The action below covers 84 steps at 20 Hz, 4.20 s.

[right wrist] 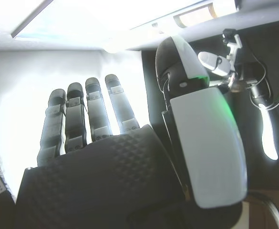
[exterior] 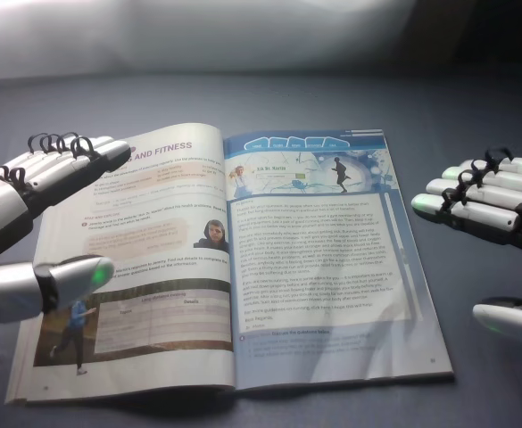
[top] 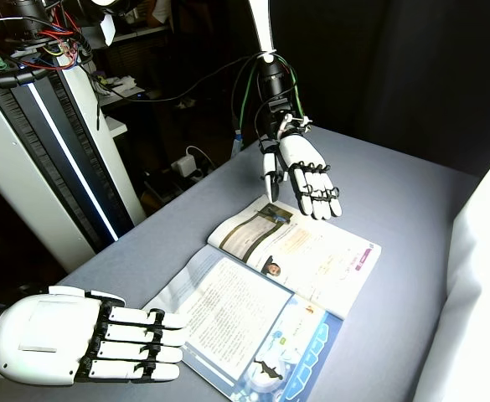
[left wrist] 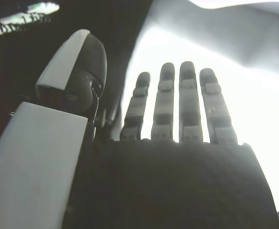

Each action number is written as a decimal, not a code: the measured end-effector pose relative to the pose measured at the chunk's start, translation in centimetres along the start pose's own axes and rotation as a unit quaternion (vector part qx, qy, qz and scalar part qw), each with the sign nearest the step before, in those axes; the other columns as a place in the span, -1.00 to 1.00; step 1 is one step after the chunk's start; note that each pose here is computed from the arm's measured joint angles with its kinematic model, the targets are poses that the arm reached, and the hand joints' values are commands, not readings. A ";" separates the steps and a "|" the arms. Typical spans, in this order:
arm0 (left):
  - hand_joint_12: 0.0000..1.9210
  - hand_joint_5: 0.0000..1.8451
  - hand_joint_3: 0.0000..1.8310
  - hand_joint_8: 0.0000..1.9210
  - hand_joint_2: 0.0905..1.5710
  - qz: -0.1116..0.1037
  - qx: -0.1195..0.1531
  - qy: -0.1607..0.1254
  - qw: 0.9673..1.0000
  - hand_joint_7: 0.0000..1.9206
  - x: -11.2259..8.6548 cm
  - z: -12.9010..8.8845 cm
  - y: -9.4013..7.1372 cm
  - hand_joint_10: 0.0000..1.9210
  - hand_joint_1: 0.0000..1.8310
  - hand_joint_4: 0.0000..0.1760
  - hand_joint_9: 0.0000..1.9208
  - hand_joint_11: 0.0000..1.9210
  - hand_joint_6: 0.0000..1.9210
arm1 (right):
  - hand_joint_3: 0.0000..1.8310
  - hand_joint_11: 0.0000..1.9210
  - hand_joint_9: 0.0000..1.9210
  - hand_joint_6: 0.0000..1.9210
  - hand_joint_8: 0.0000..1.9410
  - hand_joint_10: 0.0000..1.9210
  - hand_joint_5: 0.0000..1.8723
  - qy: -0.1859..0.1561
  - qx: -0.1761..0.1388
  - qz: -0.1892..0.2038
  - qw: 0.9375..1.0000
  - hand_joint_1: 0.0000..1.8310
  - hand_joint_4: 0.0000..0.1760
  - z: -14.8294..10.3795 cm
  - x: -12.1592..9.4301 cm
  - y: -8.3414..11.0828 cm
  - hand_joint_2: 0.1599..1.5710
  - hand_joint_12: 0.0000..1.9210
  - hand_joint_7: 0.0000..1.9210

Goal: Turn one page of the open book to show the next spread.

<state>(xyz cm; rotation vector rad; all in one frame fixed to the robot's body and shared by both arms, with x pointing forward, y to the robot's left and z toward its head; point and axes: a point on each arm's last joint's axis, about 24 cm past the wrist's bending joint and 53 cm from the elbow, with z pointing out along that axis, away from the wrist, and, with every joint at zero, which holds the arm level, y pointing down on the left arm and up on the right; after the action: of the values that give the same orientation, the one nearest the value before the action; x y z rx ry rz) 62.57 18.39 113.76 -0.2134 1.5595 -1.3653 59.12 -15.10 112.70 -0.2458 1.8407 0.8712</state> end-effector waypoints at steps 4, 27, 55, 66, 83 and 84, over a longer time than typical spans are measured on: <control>-1.00 -0.99 -0.99 -1.00 0.57 0.000 -0.001 0.000 1.000 -1.00 0.0 0.0 0.0 -1.00 -0.74 -0.77 -1.00 -1.00 -1.00 | -0.96 -1.00 -1.00 -1.00 -1.00 -1.00 -1.00 0.008 -0.002 -0.009 1.000 -0.75 -1.00 0.3 0.2 0.1 0.53 -1.00 -1.00; -1.00 -0.96 -1.00 -1.00 0.64 0.014 -0.010 -0.049 0.999 -1.00 -3.2 -2.3 -0.1 -1.00 -0.64 -1.00 -1.00 -1.00 -1.00 | -1.00 -1.00 -1.00 -1.00 -1.00 -1.00 -1.00 0.136 -0.029 -0.004 0.990 -1.00 -1.00 5.6 7.3 0.6 0.39 -1.00 -1.00; -0.67 -0.84 -1.00 -0.99 0.72 -0.004 -0.119 -0.072 0.990 -0.98 -2.9 -8.3 5.5 -1.00 -1.00 -1.00 -0.99 -1.00 -0.99 | -1.00 -1.00 -1.00 -1.00 -1.00 -1.00 -1.00 -0.007 -0.331 0.026 0.943 -1.00 -1.00 14.4 0.9 22.3 0.36 -1.00 -1.00; -0.44 -0.63 -1.00 -1.00 0.57 -0.003 -0.108 -0.078 0.991 -0.80 -3.2 -7.8 5.1 -0.98 -0.42 -0.12 -0.88 -1.00 -1.00 | -1.00 -1.00 -1.00 -1.00 -1.00 -1.00 -1.00 -0.081 -0.441 0.011 0.894 -1.00 -1.00 7.7 -5.1 26.7 0.33 -1.00 -1.00; -1.00 -0.95 -1.00 -1.00 0.85 -0.004 -0.051 -0.085 0.995 -1.00 -3.4 -6.2 2.1 -1.00 -0.84 -0.78 -1.00 -1.00 -0.99 | -0.99 -1.00 -1.00 -1.00 -1.00 -1.00 -1.00 -0.082 -0.191 -0.017 0.978 -0.98 -1.00 3.4 -6.4 10.6 0.41 -1.00 -1.00; -1.00 -0.96 -1.00 -1.00 0.83 -0.004 -0.033 -0.083 0.996 -1.00 -3.3 -5.6 1.3 -1.00 -0.88 -0.73 -1.00 -1.00 -1.00 | -0.98 -1.00 -1.00 -1.00 -1.00 -1.00 -1.00 -0.081 -0.166 -0.014 0.983 -1.00 -1.00 3.0 -6.2 9.1 0.43 -1.00 -1.00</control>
<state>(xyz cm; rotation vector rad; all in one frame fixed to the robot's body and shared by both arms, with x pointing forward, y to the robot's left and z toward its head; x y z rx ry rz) 60.55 24.66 113.67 -0.3643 1.4680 -1.2689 59.17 -7.92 121.57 -0.3962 1.5332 1.1453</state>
